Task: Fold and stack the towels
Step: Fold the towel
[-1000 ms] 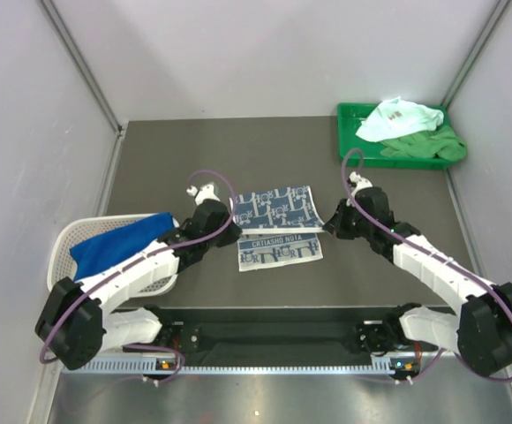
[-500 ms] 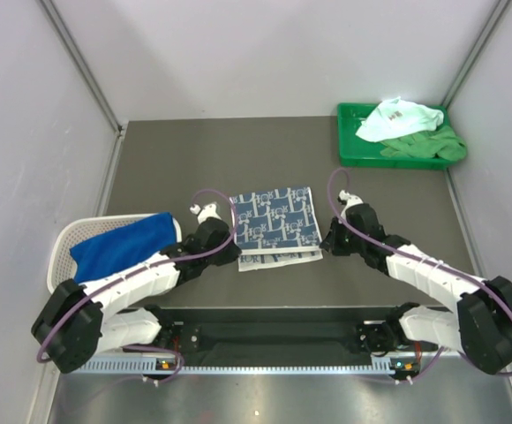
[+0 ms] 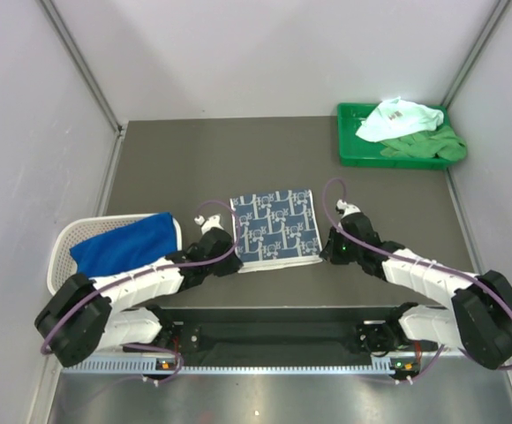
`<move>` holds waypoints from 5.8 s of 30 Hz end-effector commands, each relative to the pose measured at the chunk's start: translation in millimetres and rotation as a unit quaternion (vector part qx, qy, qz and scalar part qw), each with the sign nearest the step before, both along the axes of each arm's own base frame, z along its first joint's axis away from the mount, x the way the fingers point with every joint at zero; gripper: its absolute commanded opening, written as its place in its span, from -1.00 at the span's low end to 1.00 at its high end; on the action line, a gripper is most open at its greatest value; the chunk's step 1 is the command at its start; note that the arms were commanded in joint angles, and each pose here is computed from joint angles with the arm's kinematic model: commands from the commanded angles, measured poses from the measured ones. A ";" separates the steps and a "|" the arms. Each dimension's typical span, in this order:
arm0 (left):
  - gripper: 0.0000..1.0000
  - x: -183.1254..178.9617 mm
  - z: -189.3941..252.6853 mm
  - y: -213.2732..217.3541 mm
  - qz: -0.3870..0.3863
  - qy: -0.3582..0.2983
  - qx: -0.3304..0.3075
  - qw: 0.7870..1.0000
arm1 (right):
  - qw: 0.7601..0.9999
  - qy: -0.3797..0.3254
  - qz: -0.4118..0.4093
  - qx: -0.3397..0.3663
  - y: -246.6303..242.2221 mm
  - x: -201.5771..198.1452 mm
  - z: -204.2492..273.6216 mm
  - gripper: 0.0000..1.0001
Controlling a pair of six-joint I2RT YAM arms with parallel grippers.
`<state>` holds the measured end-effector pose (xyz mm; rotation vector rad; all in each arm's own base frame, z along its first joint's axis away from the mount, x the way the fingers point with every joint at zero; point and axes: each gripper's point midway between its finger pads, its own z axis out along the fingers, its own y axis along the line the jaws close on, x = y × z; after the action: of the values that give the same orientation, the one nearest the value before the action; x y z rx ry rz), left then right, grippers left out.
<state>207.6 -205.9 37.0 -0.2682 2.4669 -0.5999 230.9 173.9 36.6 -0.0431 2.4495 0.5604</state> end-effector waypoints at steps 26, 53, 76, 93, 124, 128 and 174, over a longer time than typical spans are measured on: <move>-0.92 -42.5 -36.5 37.8 0.023 0.071 0.045 0.996 | 0.999 0.011 -0.033 0.010 2.4 -43.1 -26.3 -0.80; -0.29 189.8 111.0 -27.9 0.019 -0.153 0.004 0.988 | 0.977 -0.107 0.088 0.162 136.5 131.7 120.3 -0.75; -0.45 223.4 -32.6 8.3 0.010 -0.010 0.064 0.998 | 0.983 -0.030 0.008 0.179 84.6 199.2 13.1 -0.85; -0.16 242.0 50.7 24.7 0.033 -0.103 0.081 0.991 | 0.980 -0.025 0.024 0.198 56.8 196.5 8.4 -0.77; -0.39 196.6 -12.5 28.7 0.109 -0.068 0.103 0.986 | 0.986 0.000 0.065 0.154 86.3 186.1 -11.6 -0.78; -0.37 196.8 -9.6 30.1 0.108 -0.072 0.102 0.986 | 0.987 -0.005 0.058 0.147 78.6 190.1 -10.6 -0.78; -0.09 209.6 -12.4 38.2 0.068 -0.031 0.178 0.981 | 0.997 -0.006 -0.020 -0.081 11.1 186.9 -16.5 -0.35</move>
<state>413.4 -171.3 29.8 -0.2648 2.4080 -0.1226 416.5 192.5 29.0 -0.0383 2.4493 0.4424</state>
